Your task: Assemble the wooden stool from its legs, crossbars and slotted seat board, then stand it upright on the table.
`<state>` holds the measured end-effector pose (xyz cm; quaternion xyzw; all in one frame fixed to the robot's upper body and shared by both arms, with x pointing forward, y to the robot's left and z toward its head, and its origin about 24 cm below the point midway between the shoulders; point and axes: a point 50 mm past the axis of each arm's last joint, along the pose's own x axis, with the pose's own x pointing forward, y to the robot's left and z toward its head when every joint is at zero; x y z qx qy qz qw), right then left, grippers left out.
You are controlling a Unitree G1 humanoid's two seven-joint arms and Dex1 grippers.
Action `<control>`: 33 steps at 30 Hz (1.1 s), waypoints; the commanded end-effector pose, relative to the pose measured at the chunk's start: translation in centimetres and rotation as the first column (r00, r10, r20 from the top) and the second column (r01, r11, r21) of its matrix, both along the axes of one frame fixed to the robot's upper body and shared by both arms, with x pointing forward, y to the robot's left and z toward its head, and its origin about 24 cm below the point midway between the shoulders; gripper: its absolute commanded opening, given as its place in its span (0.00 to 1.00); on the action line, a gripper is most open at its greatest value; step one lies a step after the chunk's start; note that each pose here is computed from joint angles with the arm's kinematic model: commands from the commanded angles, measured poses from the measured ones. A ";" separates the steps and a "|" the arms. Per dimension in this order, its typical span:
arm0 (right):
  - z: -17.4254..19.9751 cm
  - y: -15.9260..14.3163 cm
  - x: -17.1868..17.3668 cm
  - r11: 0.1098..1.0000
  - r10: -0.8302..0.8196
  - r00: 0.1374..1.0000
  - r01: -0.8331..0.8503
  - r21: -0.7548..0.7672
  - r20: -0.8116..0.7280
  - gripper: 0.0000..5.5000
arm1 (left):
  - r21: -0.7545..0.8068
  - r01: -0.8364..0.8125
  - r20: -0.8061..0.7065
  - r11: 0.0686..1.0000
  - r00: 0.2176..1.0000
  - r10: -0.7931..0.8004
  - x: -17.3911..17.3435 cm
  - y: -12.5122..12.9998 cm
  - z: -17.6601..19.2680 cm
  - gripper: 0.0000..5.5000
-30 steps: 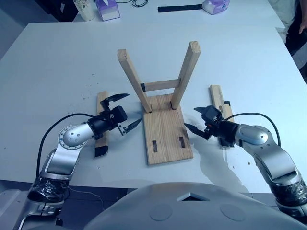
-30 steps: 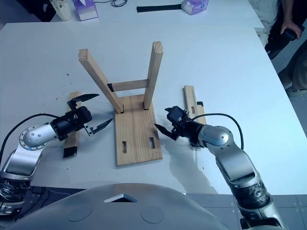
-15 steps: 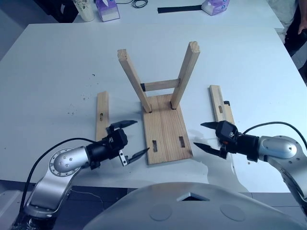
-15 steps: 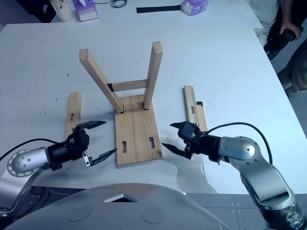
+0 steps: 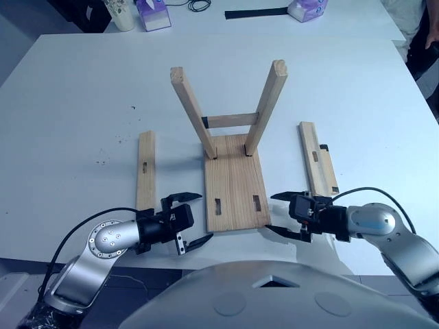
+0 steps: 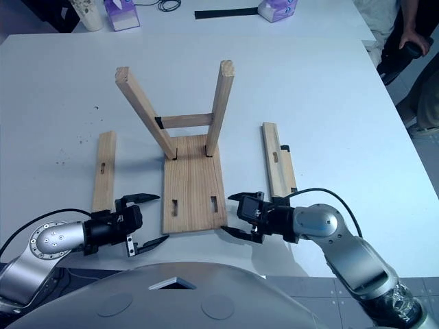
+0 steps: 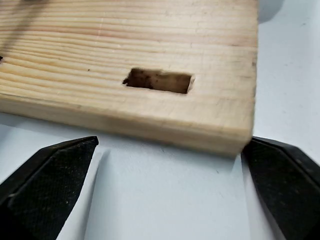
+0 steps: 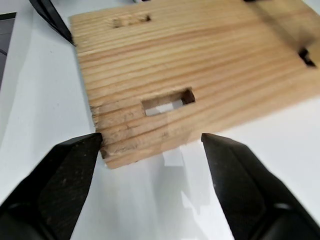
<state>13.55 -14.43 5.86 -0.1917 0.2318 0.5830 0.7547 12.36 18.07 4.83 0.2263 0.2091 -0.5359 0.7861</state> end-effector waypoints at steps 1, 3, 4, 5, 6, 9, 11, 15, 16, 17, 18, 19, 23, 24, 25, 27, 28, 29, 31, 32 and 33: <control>-1.1 -0.4 -0.2 0.998 -0.038 0.999 0.037 -0.058 -0.015 0.67 | 0.055 0.001 0.012 0.998 1.000 -0.002 0.3 0.7 -0.4 0.96; -0.9 -0.7 0.0 0.997 -0.059 0.998 0.058 -0.059 -0.003 0.67 | 0.056 0.001 0.020 0.998 1.000 -0.002 0.5 0.9 -0.4 0.96; -0.8 -0.8 0.1 0.996 -0.067 0.998 0.067 -0.058 0.003 0.67 | 0.053 -0.002 0.024 0.999 1.000 0.001 0.6 0.9 -0.3 0.96; -0.6 -1.0 0.2 0.995 -0.077 0.997 0.077 -0.058 0.009 0.67 | 0.049 -0.004 0.028 0.999 1.000 0.002 0.7 0.9 -0.3 0.96; -0.4 -1.2 0.4 0.994 -0.088 0.996 0.088 -0.057 0.016 0.67 | 0.039 -0.008 0.036 0.999 0.999 0.007 0.9 0.9 -0.2 0.96; 0.5 -1.7 0.7 0.992 -0.121 0.992 0.122 -0.035 0.026 0.67 | 0.003 -0.039 0.059 0.999 0.998 0.038 1.5 0.8 0.3 0.96; 1.4 -1.9 0.8 0.991 -0.133 0.991 0.134 -0.013 0.023 0.67 | -0.027 -0.059 0.069 0.998 0.996 0.061 1.7 0.6 0.6 0.96; 2.6 -2.0 1.0 0.989 -0.144 0.990 0.143 0.029 0.006 0.67 | -0.034 -0.075 0.073 0.997 0.994 0.077 1.8 0.6 0.8 0.96; 2.8 -2.1 1.3 0.987 -0.156 0.988 0.156 0.040 0.006 0.67 | -0.030 -0.075 0.076 0.997 0.994 0.077 1.9 0.7 0.8 0.96; 3.0 -2.2 1.5 0.984 -0.169 0.986 0.169 0.049 0.006 0.67 | -0.028 -0.076 0.079 0.997 0.994 0.077 1.9 0.7 0.8 0.96; 3.2 -2.4 1.7 0.982 -0.181 0.983 0.180 0.055 0.011 0.67 | -0.026 -0.076 0.081 0.997 0.994 0.078 2.0 0.7 0.8 0.96; 3.4 -2.5 1.8 0.980 -0.190 0.982 0.189 0.063 0.014 0.67 | -0.025 -0.076 0.082 0.997 0.994 0.078 2.0 0.8 0.8 0.96; 4.8 -4.0 2.7 0.950 -0.300 0.954 0.296 0.103 0.025 0.67 | -0.045 -0.105 0.089 0.993 0.990 0.109 2.1 1.2 1.3 0.96; 5.0 -4.6 3.0 0.938 -0.336 0.941 0.331 0.100 0.038 0.67 | -0.065 -0.117 0.091 0.991 0.988 0.123 2.1 1.3 1.6 0.96; 5.1 -5.3 3.4 0.921 -0.384 0.922 0.379 0.090 0.053 0.67 | -0.093 -0.128 0.092 0.987 0.986 0.136 2.1 1.3 2.1 0.96; 5.1 -6.8 4.1 0.877 -0.481 0.872 0.479 0.045 0.094 0.67 | -0.166 -0.166 0.087 0.972 0.979 0.182 2.1 1.4 3.2 0.96; 4.9 -7.7 4.4 0.836 -0.547 0.830 0.548 0.025 0.108 0.67 | -0.206 -0.188 0.085 0.960 0.974 0.209 2.1 1.6 3.9 0.96; 4.8 -8.4 4.6 0.798 -0.599 0.792 0.602 0.012 0.116 0.67 | -0.236 -0.210 0.083 0.949 0.969 0.235 2.1 1.7 4.5 0.96; 4.6 -9.1 4.8 0.704 -0.706 0.695 0.709 0.027 0.137 0.67 | -0.288 -0.246 0.079 0.926 0.957 0.278 2.3 2.0 5.7 0.96; 4.5 -9.3 4.8 0.649 -0.757 0.639 0.760 0.039 0.140 0.67 | -0.306 -0.255 0.079 0.917 0.953 0.291 2.4 2.2 6.2 0.96; 4.4 -9.4 4.9 0.608 -0.789 0.597 0.793 0.044 0.143 0.67 | -0.326 -0.266 0.078 0.907 0.949 0.306 2.4 2.2 6.7 0.96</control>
